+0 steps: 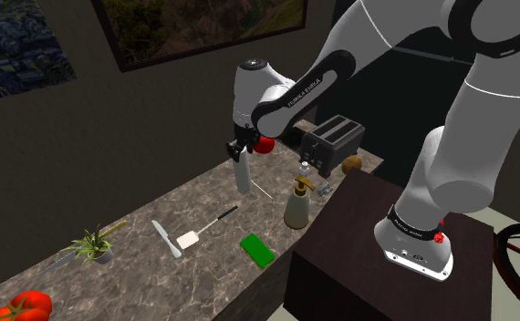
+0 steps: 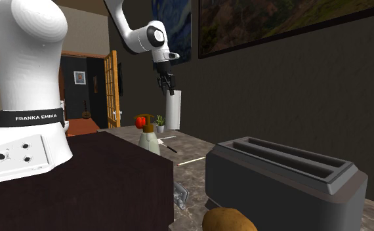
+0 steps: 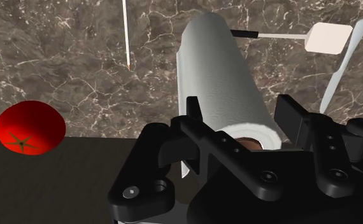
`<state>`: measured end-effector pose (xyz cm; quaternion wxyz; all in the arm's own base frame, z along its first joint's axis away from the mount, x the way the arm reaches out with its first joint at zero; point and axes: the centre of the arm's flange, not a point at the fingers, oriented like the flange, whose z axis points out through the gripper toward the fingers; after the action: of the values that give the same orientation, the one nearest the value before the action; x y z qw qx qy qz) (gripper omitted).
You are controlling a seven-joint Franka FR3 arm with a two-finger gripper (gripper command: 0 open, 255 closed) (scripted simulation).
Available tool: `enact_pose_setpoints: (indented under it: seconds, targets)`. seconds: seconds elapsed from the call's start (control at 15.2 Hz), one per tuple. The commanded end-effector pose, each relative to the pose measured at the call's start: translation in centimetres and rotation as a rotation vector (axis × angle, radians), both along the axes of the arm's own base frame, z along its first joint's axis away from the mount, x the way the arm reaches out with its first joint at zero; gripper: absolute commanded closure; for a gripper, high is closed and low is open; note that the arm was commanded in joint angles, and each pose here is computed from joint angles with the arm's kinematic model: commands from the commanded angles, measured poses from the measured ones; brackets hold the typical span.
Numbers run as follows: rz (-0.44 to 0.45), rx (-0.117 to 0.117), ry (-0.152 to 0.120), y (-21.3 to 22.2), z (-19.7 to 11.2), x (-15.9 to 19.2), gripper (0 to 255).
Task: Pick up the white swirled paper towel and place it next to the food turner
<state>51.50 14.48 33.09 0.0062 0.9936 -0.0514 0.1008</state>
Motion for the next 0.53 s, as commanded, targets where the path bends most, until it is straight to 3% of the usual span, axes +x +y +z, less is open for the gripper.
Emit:
enact_pose_setpoints:
  seconds: [0.0, 0.46]
  targets:
    - [0.0, 0.0, -0.001, 0.0, -1.0, 0.1, 255]
    - [0.0, 0.0, -0.001, 0.0, -4.7, 0.1, 255]
